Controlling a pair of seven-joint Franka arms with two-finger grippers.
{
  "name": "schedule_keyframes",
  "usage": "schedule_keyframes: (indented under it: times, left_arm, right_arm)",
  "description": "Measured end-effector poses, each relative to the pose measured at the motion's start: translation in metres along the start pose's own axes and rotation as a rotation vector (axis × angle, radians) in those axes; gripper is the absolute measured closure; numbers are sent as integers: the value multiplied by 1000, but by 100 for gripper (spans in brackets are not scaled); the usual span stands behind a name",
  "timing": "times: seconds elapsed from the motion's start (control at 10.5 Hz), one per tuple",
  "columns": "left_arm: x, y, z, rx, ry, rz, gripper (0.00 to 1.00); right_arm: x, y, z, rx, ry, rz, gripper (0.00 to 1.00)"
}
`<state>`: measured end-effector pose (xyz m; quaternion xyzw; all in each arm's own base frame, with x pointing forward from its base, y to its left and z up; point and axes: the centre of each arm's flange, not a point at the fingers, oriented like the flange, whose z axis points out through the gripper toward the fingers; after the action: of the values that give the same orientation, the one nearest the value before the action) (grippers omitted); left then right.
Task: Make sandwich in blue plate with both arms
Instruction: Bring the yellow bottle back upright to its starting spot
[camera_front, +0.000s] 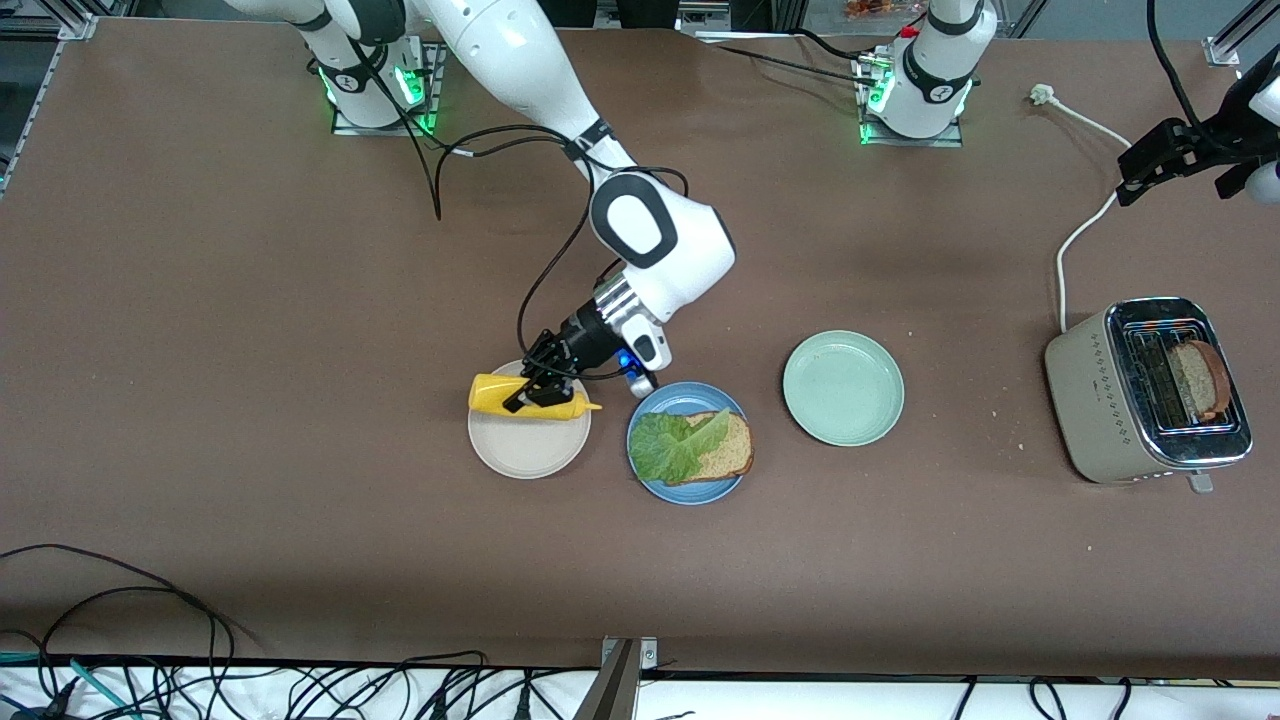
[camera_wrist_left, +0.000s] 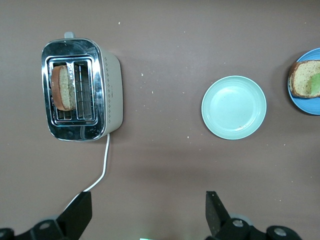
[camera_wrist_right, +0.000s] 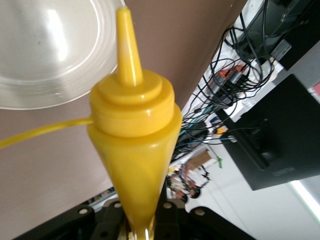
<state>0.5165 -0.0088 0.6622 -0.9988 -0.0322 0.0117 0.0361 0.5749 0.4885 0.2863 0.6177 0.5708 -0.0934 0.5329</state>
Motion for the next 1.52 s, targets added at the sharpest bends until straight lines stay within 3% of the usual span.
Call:
schedule_keyframes:
  times: [0.1, 0.29, 0.67, 0.86, 1.05, 1.33, 1.52]
  left_arm:
    - [0, 0, 0, 0, 0, 0, 0]
    - [0, 0, 0, 0, 0, 0, 0]
    - [0, 0, 0, 0, 0, 0, 0]
    - [0, 0, 0, 0, 0, 0, 0]
    - [0, 0, 0, 0, 0, 0, 0]
    - [0, 0, 0, 0, 0, -1, 0]
    - [0, 0, 0, 0, 0, 0, 0]
  right_arm:
    - [-12, 10, 3, 40, 21, 27, 89]
    - [-32, 25, 4, 156, 92, 83, 92]
    - [-102, 72, 69, 578, 291, 274, 91]
    - [-129, 87, 95, 731, 412, 291, 91]
    - [-149, 97, 123, 840, 554, 247, 91]
    - [-183, 106, 199, 987, 816, 196, 91]
    - [-205, 104, 232, 1029, 902, 195, 92]
